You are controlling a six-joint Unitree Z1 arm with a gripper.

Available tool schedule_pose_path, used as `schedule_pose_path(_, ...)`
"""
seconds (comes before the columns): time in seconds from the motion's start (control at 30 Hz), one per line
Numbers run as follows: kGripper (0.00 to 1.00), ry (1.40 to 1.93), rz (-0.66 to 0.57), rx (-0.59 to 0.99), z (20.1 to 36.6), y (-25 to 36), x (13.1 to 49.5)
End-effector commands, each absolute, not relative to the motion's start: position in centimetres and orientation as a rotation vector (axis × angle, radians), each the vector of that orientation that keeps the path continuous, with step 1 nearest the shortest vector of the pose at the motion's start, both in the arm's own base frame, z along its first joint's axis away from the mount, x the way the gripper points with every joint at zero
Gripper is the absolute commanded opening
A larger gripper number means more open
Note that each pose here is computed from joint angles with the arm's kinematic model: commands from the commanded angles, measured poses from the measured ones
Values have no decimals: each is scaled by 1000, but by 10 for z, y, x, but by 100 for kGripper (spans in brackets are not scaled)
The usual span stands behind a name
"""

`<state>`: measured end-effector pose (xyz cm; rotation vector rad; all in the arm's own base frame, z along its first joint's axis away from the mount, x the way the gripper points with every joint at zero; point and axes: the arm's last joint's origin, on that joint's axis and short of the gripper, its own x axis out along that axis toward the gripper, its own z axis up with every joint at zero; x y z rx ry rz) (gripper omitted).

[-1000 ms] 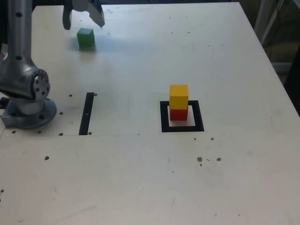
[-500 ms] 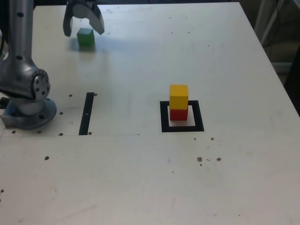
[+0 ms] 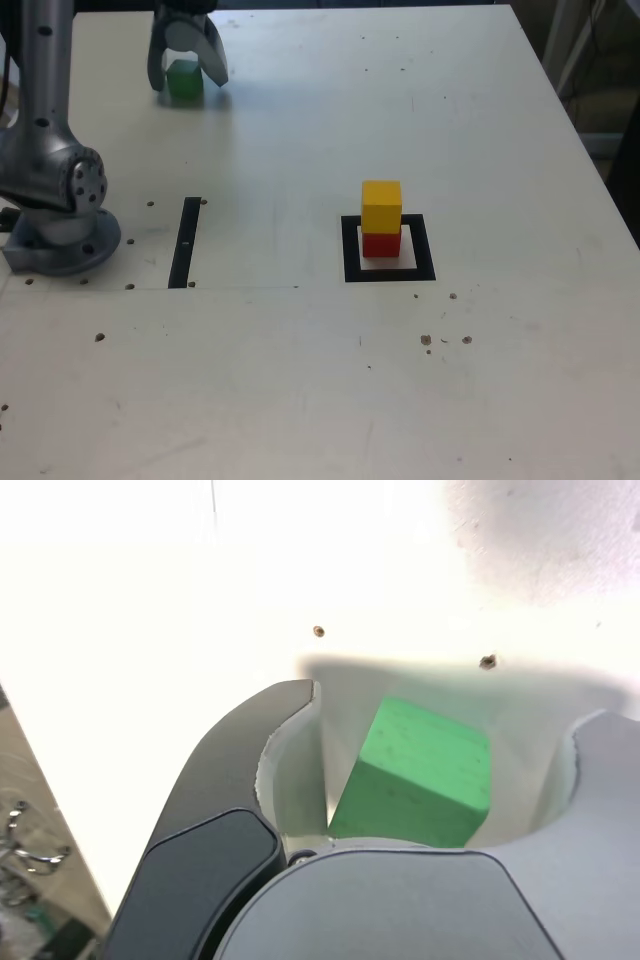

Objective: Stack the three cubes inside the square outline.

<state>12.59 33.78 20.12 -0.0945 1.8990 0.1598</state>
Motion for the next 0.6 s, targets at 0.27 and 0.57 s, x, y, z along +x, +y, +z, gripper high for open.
schedule_pose_path(0.27,30,1877,216,-95,203,337,124)
schedule_pose_path(0.57,18,1853,211,-100,204,338,125)
